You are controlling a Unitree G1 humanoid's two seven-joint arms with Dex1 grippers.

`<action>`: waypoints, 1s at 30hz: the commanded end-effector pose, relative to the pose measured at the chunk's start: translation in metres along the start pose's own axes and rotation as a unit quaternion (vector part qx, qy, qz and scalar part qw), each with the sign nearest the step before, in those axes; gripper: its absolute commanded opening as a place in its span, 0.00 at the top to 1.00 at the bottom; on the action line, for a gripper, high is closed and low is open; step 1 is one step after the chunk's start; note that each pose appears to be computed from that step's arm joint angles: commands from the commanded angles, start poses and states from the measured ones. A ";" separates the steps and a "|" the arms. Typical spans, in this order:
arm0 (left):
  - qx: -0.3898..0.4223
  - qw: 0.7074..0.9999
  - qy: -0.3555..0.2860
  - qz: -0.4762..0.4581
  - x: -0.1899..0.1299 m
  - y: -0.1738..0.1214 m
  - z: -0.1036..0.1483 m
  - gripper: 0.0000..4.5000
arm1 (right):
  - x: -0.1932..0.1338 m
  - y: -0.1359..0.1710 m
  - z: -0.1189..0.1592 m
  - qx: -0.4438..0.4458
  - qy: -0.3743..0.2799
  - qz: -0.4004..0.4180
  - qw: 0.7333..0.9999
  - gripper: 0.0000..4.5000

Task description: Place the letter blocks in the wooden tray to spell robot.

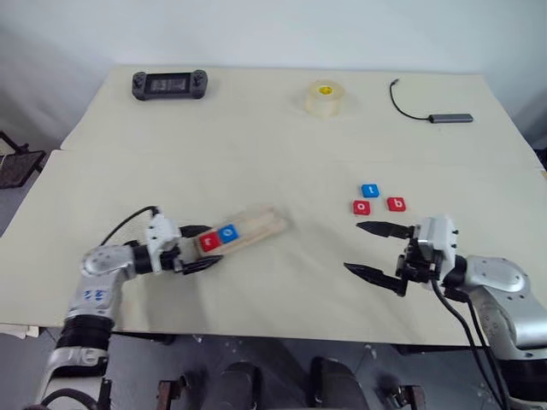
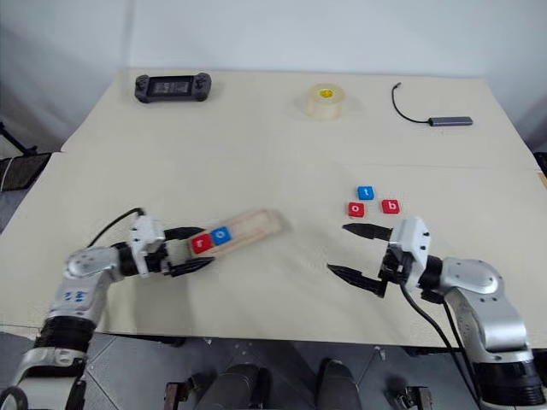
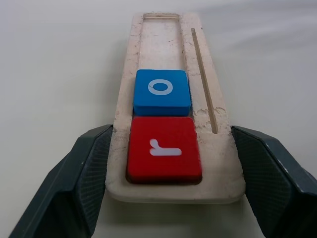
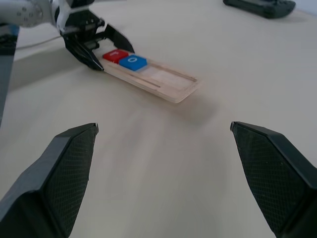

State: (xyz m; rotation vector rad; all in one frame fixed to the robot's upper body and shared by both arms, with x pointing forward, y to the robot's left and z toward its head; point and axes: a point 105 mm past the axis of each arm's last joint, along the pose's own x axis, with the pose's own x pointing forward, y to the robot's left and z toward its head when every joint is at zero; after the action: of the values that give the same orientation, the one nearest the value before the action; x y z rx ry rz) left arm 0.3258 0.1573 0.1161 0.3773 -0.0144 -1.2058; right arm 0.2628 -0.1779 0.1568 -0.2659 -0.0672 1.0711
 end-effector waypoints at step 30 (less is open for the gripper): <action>0.023 0.995 -0.045 -0.082 0.003 0.002 0.022 0.00 | -0.120 0.018 -0.025 0.002 0.093 -0.238 0.967 0.00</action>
State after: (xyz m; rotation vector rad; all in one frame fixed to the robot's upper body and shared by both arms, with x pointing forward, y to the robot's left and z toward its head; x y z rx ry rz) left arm 0.3294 0.1419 0.1243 0.3868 -0.0437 -1.3915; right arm 0.1970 -0.2732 0.1278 -0.2893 0.0861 0.6092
